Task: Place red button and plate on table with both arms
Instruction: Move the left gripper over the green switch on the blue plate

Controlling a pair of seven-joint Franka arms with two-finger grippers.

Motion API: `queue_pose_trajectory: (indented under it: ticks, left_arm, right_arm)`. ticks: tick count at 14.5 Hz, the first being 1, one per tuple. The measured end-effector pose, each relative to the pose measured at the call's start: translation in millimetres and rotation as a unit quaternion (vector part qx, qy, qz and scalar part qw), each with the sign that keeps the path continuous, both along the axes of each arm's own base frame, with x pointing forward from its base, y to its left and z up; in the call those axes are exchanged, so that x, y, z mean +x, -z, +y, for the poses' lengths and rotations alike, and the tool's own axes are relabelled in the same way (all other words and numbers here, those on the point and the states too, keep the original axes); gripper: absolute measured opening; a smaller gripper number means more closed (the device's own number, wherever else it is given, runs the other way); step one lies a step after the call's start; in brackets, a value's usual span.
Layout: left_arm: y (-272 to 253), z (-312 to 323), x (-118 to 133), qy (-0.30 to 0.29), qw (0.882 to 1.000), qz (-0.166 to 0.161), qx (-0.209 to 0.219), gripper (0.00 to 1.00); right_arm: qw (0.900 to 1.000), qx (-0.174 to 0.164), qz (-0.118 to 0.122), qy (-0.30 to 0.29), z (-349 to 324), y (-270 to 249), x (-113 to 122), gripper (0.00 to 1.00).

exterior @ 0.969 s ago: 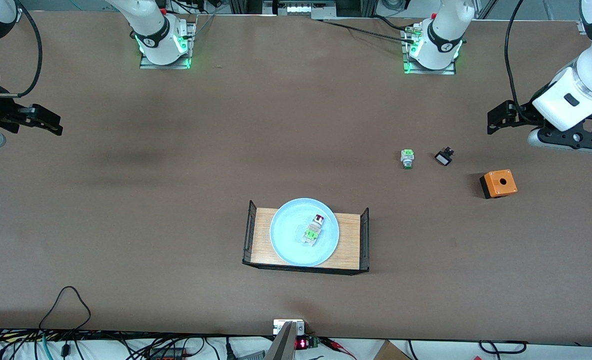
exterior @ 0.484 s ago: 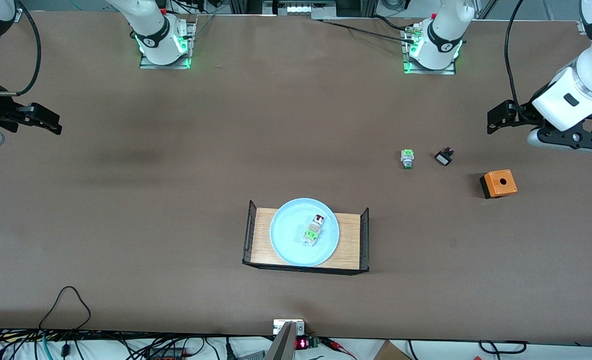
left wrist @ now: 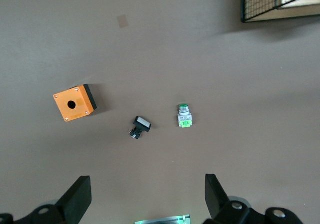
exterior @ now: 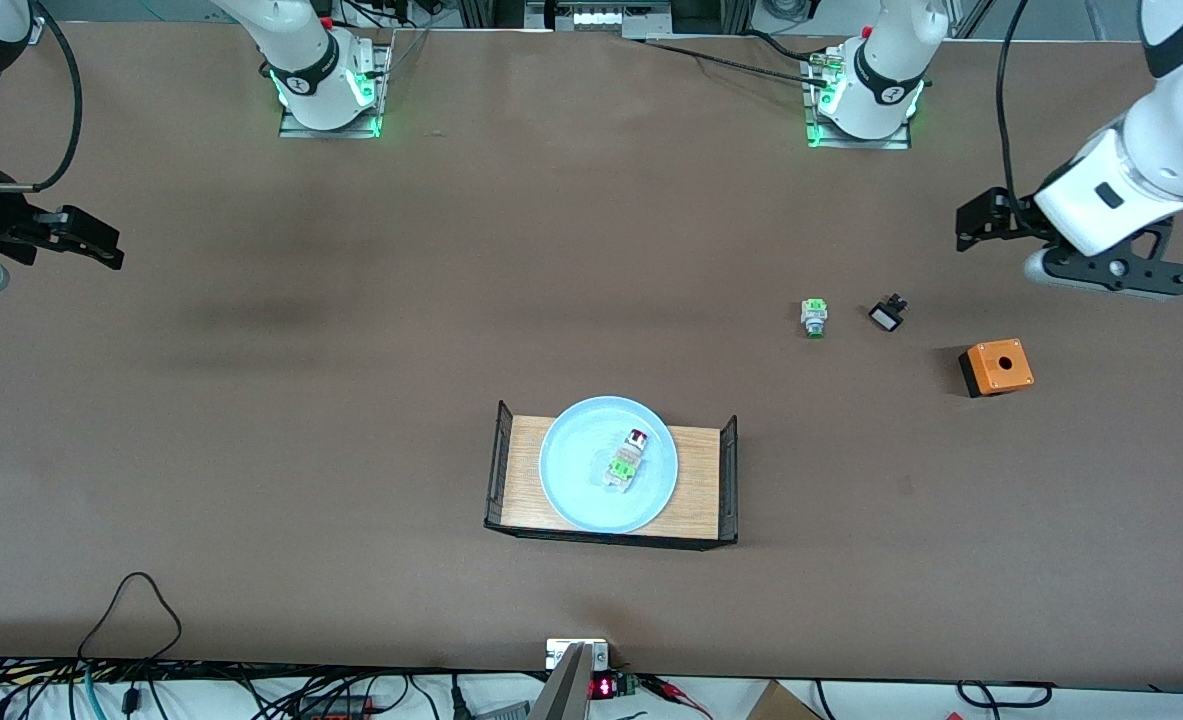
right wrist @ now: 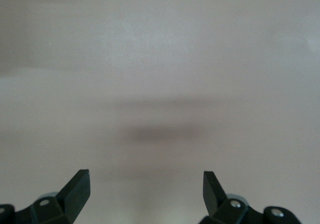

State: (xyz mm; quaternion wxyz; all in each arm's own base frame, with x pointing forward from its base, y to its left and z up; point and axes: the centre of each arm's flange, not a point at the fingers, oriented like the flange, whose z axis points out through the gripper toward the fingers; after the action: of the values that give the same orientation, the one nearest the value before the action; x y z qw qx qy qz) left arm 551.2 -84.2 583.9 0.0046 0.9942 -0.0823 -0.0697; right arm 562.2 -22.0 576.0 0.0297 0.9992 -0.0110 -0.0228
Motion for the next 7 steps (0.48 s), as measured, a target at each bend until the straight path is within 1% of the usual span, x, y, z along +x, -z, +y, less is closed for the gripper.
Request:
queue_pose_trajectory:
  ticks: [2,5,7]
  left_arm:
    - [-7.2,-26.3,-4.9,0.02,1.0,-0.003,-0.001,1.0]
    - [-17.5,-87.1,-14.2,0.051,0.999,-0.015,-0.006,1.0]
    - [-11.6,-122.7,-14.9,0.077,0.997,-0.01,-0.013,1.0]
  right_arm:
    - [1.0,0.0,0.0,0.0,0.0,0.0,0.0,1.0]
    - [1.0,0.0,0.0,0.0,-0.2,0.0,0.0,1.0]
    - [1.0,0.0,0.0,0.0,-0.2,-0.1,0.0,1.0]
